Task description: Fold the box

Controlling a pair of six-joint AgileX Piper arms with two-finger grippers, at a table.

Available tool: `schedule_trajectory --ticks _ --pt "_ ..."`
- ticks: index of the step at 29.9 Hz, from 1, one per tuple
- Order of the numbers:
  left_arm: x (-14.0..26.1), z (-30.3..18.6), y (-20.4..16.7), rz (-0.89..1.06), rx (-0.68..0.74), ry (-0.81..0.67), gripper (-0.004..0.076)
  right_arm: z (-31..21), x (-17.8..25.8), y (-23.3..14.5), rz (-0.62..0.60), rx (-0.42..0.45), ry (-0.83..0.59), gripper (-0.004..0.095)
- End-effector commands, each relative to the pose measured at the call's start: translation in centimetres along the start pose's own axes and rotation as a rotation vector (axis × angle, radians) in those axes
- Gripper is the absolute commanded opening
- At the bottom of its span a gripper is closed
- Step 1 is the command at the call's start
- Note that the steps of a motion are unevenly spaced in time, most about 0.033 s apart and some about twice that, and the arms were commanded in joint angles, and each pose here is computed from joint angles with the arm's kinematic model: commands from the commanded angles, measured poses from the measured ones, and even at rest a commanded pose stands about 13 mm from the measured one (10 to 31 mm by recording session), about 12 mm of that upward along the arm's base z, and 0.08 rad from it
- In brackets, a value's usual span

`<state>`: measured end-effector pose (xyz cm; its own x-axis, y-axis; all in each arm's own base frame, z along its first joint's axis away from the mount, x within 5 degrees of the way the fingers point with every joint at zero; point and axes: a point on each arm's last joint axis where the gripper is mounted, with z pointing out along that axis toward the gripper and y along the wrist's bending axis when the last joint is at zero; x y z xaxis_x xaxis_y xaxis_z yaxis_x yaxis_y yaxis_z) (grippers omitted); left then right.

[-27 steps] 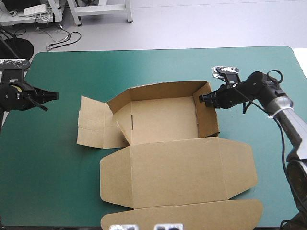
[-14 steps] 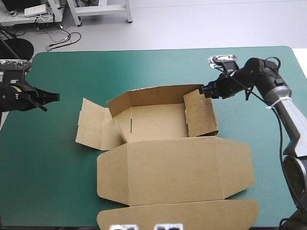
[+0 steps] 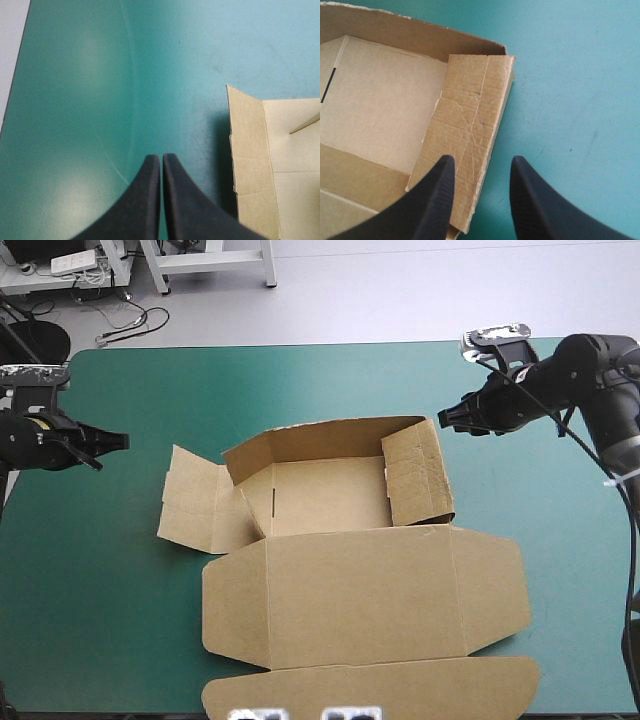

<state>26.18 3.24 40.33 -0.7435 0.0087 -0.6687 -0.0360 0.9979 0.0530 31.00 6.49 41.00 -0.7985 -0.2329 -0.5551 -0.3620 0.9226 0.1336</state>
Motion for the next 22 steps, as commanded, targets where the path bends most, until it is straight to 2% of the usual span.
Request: schedule_trajectory --ticks 1,11,22 --pt "-0.9 -1.6 -0.2 -0.004 0.024 -0.105 0.0001 -1.5 1.0 0.6 0.012 -0.02 -0.019 0.0336" --pt "-0.9 -1.6 -0.5 -0.024 0.062 -0.108 0.0001 6.3 3.1 -0.8 0.043 -0.063 0.081 0.0335" --pt "-1.0 -1.6 -0.5 -0.024 0.06 -0.117 0.0 11.1 2.9 -1.5 0.034 -0.126 0.135 0.0333"
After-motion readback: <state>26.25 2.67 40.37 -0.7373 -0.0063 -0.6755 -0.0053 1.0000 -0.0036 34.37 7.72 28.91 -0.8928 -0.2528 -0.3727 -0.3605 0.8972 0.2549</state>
